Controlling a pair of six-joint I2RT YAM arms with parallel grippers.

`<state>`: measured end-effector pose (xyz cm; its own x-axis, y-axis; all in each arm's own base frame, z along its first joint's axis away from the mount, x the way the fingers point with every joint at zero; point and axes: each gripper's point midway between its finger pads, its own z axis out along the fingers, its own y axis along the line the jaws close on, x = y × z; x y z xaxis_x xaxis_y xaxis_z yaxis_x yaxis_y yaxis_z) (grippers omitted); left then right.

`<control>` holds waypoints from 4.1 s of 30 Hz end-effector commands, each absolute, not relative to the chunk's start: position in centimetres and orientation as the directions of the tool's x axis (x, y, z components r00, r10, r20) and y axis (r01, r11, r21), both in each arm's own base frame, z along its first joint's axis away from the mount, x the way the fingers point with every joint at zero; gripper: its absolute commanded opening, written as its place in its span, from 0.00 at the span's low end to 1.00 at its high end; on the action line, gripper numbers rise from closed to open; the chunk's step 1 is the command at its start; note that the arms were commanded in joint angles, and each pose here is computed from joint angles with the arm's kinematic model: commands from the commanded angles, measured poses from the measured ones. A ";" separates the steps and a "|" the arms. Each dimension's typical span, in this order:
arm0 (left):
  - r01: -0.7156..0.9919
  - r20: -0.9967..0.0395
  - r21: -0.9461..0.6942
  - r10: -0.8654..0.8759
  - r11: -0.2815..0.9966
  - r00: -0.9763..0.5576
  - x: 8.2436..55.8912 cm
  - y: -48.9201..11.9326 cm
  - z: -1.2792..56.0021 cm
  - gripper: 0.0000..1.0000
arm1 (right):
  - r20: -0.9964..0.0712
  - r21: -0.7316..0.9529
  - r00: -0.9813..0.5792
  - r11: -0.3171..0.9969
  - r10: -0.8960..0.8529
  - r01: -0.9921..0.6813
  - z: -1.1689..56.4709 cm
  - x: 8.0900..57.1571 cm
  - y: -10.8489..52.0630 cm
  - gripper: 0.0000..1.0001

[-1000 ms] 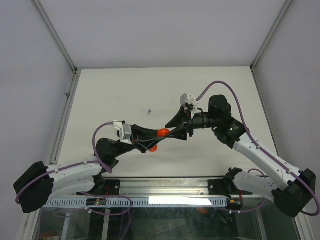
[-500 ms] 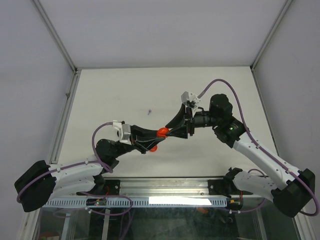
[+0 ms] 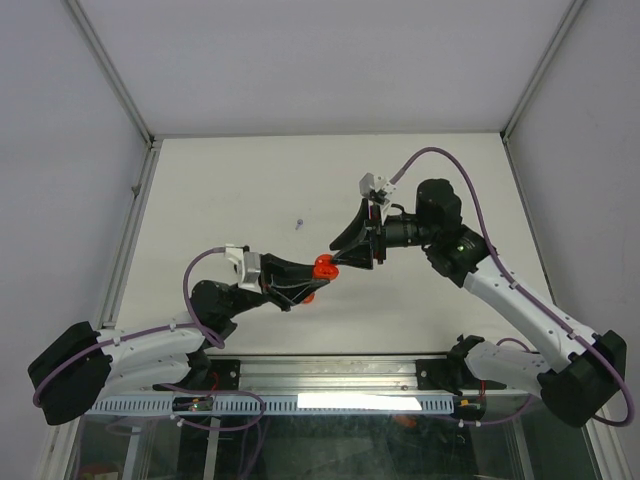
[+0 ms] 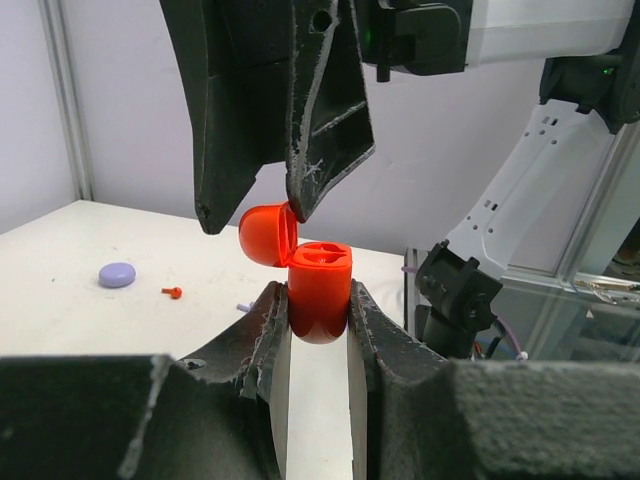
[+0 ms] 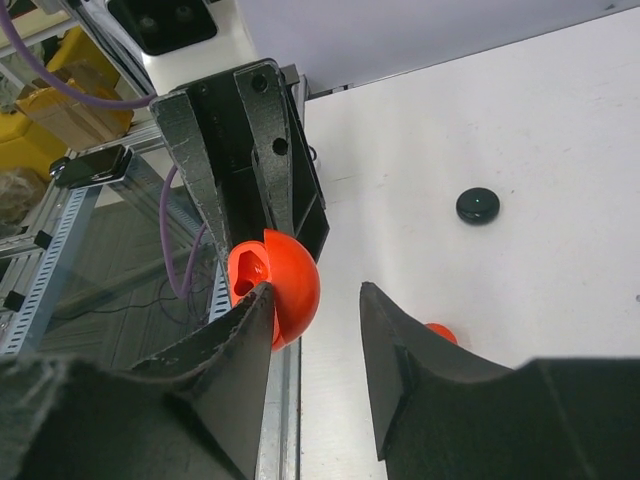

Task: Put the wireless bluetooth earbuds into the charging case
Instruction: Open the charging case, then pick up the earbud from the center of the board.

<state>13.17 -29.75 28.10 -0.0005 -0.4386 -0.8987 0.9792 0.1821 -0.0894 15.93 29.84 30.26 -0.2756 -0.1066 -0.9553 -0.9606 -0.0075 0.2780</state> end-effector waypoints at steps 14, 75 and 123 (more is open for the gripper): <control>0.892 -0.881 -0.216 -0.474 0.397 -0.002 16.4 -26.7 24.9 0.00 | -0.875 0.213 -0.463 0.741 -0.145 -0.636 22.8 28.6 23.2 0.53; 0.851 -0.890 -0.307 -0.446 0.427 -0.097 17.2 -26.6 23.1 0.00 | -0.630 0.153 -0.766 0.947 -0.127 -0.282 7.6 37.6 17.3 0.27; 0.840 -0.906 -0.314 -0.406 0.443 -0.124 17.5 -27.0 21.8 0.01 | -0.520 -0.019 -0.809 0.950 -0.275 -0.311 4.3 38.5 17.2 0.15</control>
